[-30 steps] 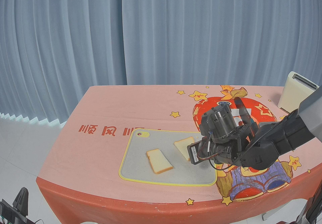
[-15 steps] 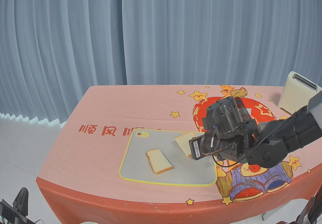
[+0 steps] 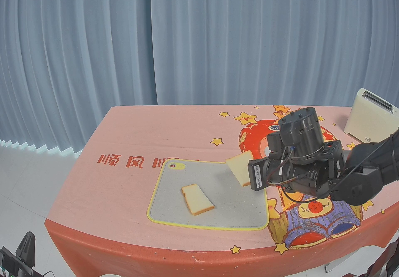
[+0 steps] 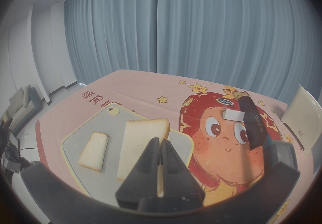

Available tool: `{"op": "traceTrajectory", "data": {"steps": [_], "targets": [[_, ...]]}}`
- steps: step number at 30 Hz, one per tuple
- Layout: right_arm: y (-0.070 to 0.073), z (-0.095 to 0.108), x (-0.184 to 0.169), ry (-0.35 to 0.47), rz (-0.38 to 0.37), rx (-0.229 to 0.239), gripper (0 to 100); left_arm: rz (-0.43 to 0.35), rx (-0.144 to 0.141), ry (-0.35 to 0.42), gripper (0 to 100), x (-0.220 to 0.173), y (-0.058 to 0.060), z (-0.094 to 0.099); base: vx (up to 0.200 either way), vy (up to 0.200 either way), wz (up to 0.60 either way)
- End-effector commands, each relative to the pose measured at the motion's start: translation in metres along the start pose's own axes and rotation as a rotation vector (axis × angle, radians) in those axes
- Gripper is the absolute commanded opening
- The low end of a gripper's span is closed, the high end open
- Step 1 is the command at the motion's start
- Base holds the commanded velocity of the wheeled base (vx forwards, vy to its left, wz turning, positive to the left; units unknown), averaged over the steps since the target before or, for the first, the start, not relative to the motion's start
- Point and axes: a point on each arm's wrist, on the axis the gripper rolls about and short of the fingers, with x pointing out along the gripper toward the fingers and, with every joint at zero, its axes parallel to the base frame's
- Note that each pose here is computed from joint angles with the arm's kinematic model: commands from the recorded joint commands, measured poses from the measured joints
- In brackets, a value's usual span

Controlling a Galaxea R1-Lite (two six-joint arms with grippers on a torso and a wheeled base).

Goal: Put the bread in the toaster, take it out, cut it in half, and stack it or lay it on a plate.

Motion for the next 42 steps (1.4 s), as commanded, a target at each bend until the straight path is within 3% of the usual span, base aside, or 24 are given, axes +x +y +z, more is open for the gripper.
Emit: {"op": "traceTrajectory", "data": {"steps": [1, 15, 23, 30, 37, 42], "targets": [[-0.006, 0.004, -0.016, -0.032, 0.002, 0.016, 0, 0.001, 0.0, 0.012, 0, 0.001, 0.0, -0.005, 0.0, 0.0, 0.0], [-0.027, -0.011, -0.052, -0.042, -0.012, 0.033, 0, 0.001, 0.0, 0.012, 0, 0.001, 0.0, -0.005, 0.0, 0.0, 0.0], [-0.047, -0.012, -0.079, -0.094, -0.03, 0.105, 0, 0.001, 0.0, 0.012, 0, 0.001, 0.0, -0.005, 0.0, 0.0, 0.0], [-0.062, -0.022, -0.095, -0.108, -0.049, 0.127, 0, 0.001, 0.0, 0.012, 0, 0.001, 0.0, -0.005, 0.0, 0.0, 0.0], [-0.044, -0.037, -0.102, -0.075, 0.029, 0.076, 0, 0.001, -0.002, 0.012, 0, 0.001, 0.0, -0.005, 0.0, 0.0, 0.0], [-0.044, -0.033, -0.103, -0.091, 0.031, 0.083, 0, 0.001, 0.0, 0.012, 0, 0.001, 0.0, -0.005, 0.0, 0.0, 0.0]]}}
